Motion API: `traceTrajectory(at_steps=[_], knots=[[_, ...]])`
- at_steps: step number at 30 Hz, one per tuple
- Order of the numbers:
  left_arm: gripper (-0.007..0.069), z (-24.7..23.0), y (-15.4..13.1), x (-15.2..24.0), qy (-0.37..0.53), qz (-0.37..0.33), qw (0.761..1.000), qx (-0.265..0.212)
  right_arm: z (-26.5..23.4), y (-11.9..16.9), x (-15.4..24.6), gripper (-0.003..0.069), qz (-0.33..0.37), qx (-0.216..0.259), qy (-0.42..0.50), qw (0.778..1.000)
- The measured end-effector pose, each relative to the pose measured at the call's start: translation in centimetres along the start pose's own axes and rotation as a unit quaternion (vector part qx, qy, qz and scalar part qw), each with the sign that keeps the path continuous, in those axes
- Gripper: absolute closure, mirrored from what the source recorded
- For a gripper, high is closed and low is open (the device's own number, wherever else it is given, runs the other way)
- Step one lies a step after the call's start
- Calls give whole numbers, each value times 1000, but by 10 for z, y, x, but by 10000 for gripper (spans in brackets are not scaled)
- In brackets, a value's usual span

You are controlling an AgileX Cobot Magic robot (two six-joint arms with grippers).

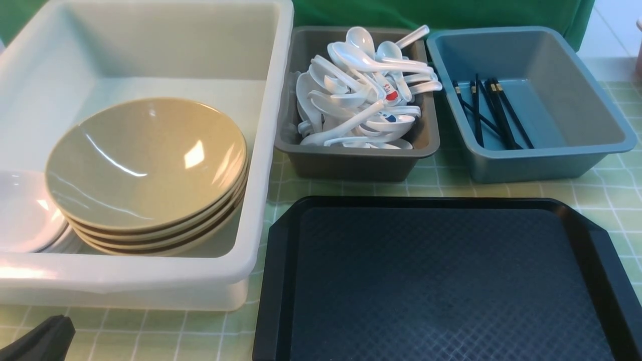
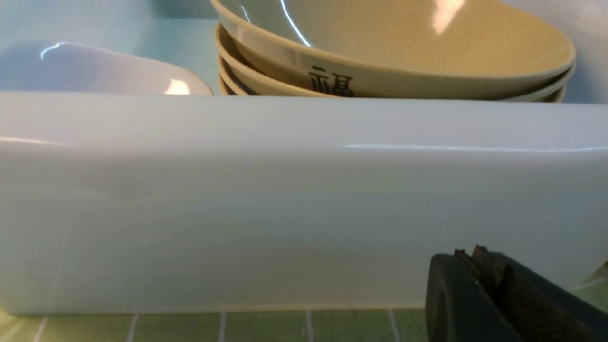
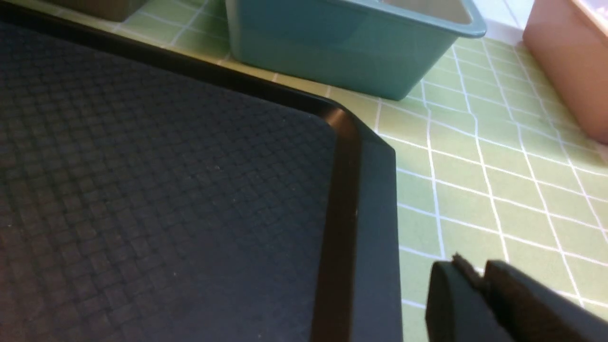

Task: On green table put chopsticks spoon bowls plates into blue grey white boxes.

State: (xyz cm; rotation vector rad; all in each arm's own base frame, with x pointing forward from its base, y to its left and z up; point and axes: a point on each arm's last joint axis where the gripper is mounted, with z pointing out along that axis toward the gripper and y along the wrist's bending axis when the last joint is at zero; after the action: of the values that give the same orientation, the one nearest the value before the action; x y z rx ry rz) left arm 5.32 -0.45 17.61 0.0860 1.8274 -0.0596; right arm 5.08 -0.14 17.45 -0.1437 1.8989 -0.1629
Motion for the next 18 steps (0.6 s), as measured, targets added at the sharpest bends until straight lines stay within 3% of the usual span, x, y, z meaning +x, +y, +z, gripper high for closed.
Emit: traceTrajectory(at_steps=[18], knots=[[627,0,0,0,0,0,1000,0,0,0,0,550,2,0,0,1000]])
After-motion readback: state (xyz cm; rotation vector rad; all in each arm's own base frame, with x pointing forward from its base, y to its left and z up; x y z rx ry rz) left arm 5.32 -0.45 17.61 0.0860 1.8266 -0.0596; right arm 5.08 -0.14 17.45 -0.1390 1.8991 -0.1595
